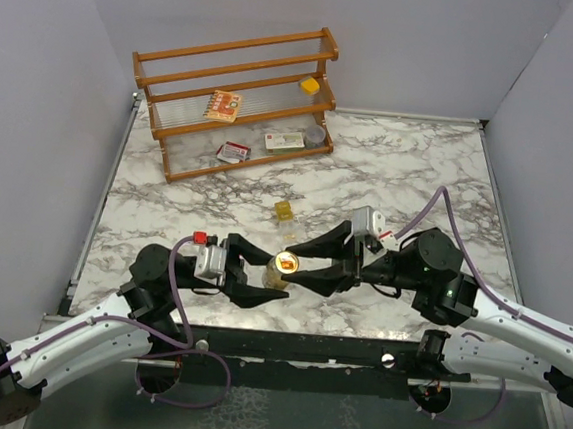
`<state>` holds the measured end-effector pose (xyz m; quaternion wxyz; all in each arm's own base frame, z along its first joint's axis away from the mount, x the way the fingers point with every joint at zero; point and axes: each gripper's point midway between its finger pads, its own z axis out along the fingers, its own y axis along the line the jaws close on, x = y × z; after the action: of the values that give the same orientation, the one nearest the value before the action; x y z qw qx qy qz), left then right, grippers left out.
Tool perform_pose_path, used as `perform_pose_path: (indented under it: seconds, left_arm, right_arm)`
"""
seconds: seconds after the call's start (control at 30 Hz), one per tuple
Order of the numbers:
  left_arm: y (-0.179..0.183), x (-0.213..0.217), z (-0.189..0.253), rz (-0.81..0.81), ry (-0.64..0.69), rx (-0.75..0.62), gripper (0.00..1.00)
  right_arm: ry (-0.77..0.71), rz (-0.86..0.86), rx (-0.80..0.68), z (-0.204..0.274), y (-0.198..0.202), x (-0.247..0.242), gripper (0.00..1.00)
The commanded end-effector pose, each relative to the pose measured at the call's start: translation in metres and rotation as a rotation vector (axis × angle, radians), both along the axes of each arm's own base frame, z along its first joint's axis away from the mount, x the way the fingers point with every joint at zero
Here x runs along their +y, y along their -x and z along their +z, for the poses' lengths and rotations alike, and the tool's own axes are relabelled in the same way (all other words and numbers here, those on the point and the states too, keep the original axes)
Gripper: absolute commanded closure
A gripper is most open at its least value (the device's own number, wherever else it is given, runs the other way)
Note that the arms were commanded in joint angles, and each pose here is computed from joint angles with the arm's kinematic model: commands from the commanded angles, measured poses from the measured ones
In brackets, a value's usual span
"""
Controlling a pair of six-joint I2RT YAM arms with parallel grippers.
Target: Sort the pills into containers
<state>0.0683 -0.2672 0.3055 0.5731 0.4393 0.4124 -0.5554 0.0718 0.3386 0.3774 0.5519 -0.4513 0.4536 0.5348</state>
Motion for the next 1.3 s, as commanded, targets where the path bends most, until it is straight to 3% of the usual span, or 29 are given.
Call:
perform_pose_path:
  seconds: [0.0,0.53,1.27]
  left_arm:
    - [-0.001,0.012,0.042,0.057,0.143,-0.072,1.0]
    - [-0.027,0.005,0.043,0.162,0.131,-0.043,1.0]
    - [-0.08,0.01,0.04,0.431,0.059,-0.031,1.0]
  right_arm:
    - [0.069,0.009,0.026,-0.02,0.0,0.005,0.99]
    - [0.168,-0.145,0.06,-0.047,-0.032,0.012,0.99]
    - [0.277,-0.378,0.089,-0.08,-0.075,0.007,0.99]
